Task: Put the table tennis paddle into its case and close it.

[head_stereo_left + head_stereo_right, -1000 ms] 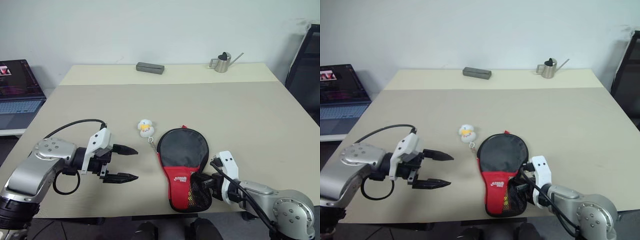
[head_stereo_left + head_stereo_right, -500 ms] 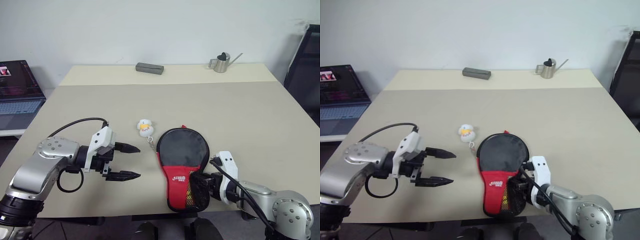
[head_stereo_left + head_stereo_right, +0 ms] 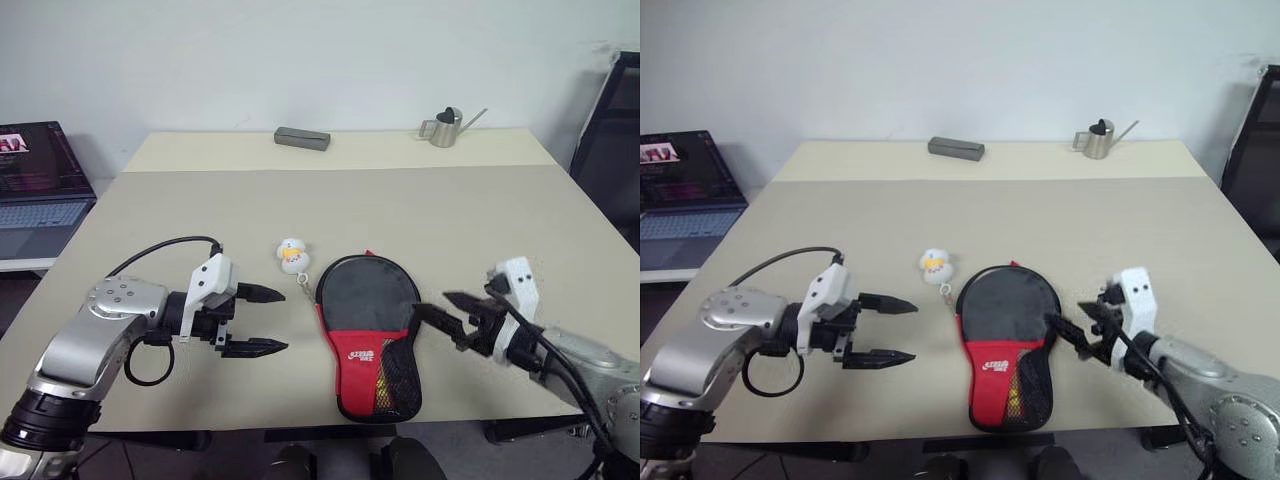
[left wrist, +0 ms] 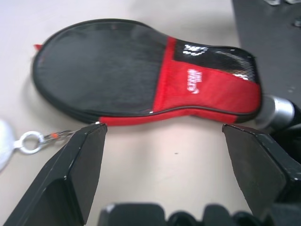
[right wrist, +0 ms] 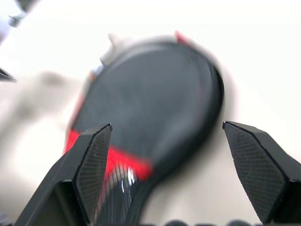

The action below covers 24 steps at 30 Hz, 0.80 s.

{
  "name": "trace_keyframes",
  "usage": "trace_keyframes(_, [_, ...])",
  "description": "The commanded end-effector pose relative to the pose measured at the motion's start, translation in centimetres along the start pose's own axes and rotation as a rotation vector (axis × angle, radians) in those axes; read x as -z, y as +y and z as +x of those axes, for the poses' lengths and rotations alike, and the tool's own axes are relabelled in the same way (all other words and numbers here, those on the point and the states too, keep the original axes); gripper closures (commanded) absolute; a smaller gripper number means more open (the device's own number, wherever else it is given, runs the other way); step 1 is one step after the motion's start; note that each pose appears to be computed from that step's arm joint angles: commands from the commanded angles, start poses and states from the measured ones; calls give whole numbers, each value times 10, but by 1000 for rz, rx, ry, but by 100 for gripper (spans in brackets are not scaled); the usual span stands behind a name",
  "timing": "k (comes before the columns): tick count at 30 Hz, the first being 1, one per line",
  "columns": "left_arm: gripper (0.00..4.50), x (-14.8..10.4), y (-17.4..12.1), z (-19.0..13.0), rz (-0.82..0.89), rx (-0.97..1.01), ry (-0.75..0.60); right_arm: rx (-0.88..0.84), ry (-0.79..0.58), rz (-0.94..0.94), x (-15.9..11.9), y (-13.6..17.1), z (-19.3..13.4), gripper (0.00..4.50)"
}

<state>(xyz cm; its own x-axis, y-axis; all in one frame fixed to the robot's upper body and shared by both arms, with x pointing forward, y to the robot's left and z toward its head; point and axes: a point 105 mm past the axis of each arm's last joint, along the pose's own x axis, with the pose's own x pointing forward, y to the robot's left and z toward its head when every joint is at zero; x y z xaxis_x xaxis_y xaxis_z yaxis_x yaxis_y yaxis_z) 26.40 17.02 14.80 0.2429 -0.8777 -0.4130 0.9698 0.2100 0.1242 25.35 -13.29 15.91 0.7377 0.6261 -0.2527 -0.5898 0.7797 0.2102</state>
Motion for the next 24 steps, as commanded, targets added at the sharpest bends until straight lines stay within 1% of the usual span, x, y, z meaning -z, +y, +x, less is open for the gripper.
trace_keyframes(1, [20,-7,5,-9,28,-68,-19,-160,-44,-126,-12,16,7,1])
trace_keyframes(3, [20,-5,4,-10,20,-87,-20,-232,-37,-160,-14,20,11,1])
trace_keyframes(7, [20,3,8,-16,-1,-164,3,-388,49,-222,-8,25,18,1])
trace_keyframes(10, [20,8,15,-22,-38,-249,-10,-433,41,-276,-12,23,31,1])
trace_keyframes(14, [20,13,22,-30,-57,-349,-21,-525,41,-316,-12,34,45,1])
trace_keyframes(20, [20,18,38,-36,-56,-491,-26,-585,41,-357,-10,49,74,1])
trace_keyframes(24, [20,18,59,-35,-49,-598,-36,-559,4,-400,-12,56,104,1])
